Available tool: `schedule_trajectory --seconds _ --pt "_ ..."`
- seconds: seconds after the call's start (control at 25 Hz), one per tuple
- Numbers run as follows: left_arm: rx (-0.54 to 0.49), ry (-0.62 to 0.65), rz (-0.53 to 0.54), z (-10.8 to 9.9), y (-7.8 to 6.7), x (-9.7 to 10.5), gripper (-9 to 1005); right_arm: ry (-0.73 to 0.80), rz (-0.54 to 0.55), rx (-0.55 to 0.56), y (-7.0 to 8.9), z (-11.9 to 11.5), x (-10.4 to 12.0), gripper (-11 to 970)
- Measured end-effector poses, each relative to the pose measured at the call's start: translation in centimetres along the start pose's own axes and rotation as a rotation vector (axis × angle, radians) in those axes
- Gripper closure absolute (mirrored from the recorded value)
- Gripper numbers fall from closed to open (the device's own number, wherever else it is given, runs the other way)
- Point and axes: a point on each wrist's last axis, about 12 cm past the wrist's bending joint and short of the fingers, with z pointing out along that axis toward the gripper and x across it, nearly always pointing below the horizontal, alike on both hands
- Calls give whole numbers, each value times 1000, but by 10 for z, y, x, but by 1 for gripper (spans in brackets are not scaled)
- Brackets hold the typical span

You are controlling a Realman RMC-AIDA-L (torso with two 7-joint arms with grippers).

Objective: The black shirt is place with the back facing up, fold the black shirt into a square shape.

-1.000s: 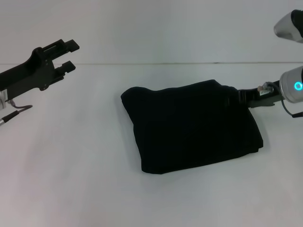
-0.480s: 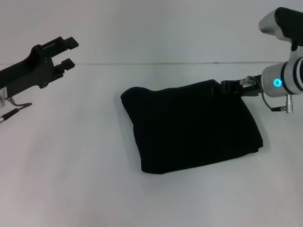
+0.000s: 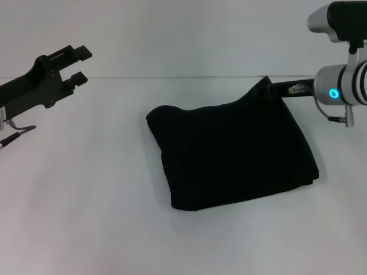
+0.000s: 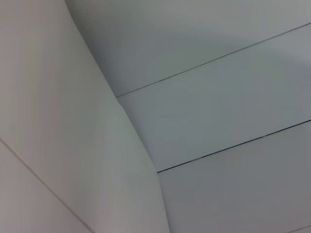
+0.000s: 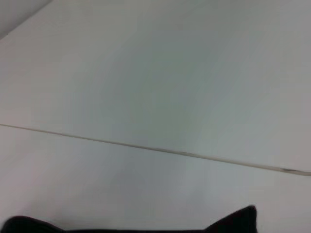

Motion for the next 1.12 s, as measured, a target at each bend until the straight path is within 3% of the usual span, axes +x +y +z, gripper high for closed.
schedule_trajectory --seconds 0.24,0.44,0.72,0.8,0.88,1.04,1.12 --pt "0 -3 -5 0 1 0 328 -28 39 136 -33 -7 2 409" --pt "-1 -2 -8 -1 1 1 331 -40 77 137 -52 -22 -4 409" --pt "7 63 13 -4 1 7 337 -123 235 -77 -78 -65 -2 409" --pt "9 141 51 -9 -1 12 338 -197 276 -193 -91 -90 17 355" --pt "16 219 95 -12 -2 17 340 -235 281 -231 -94 -99 25 280" --pt "64 403 166 -23 -8 32 343 -429 309 -382 -103 -136 66 131" --pt "67 474 153 -27 -8 39 345 -502 330 -414 -105 -149 82 143"
